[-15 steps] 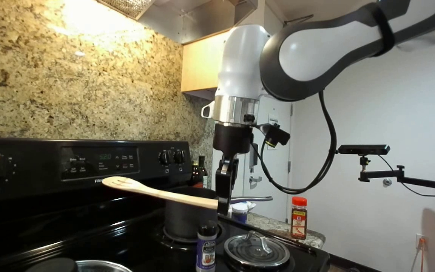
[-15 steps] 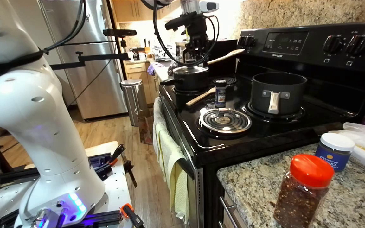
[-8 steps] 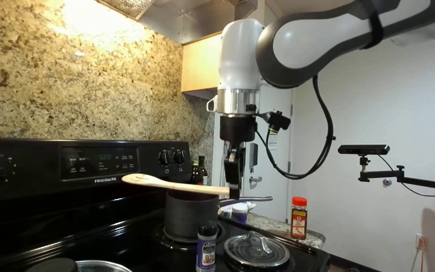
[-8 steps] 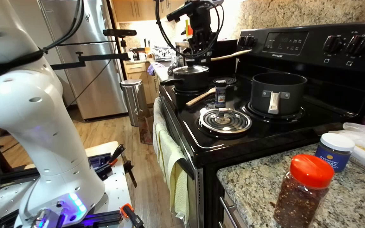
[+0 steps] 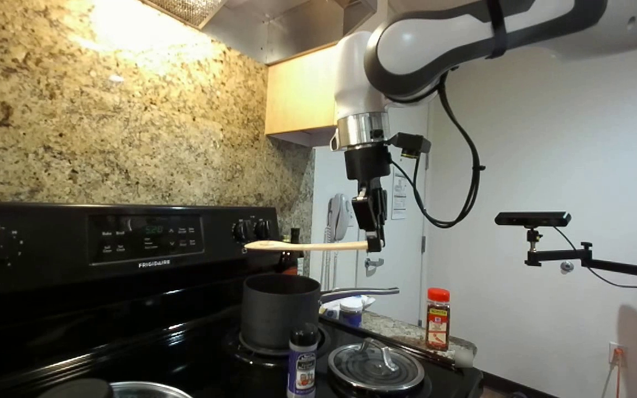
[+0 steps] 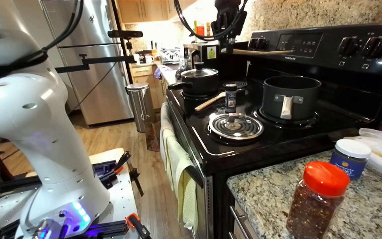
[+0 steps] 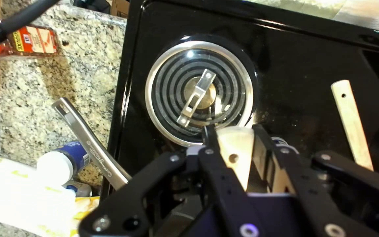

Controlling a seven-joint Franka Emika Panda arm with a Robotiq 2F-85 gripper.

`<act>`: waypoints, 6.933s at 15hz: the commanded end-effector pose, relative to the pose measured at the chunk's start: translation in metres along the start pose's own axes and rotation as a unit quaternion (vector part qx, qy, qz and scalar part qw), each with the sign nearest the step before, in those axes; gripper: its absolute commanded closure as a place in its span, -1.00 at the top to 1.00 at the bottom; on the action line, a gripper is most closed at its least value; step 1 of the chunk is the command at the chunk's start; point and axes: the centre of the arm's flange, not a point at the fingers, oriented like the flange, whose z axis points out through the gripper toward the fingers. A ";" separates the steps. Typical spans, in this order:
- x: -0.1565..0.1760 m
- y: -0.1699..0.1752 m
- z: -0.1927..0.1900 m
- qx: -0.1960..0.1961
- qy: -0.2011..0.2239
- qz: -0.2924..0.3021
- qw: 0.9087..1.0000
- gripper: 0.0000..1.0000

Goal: Place the glass lid on the bottom right plate of the stove, place one of the cooking sticks in the pot on the upper right plate

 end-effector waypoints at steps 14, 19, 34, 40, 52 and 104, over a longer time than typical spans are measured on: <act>0.043 0.003 0.042 0.055 -0.091 0.018 0.994 -0.72; 0.042 0.003 0.037 0.053 -0.079 0.043 0.994 -0.72; 0.017 0.010 0.041 0.022 -0.206 0.208 0.956 -0.72; 0.019 0.007 0.038 0.020 -0.190 0.194 0.962 -0.72; 0.073 0.010 0.019 0.009 -0.228 0.136 0.964 -0.72; 0.152 -0.002 0.048 0.023 -0.280 0.146 0.948 -0.66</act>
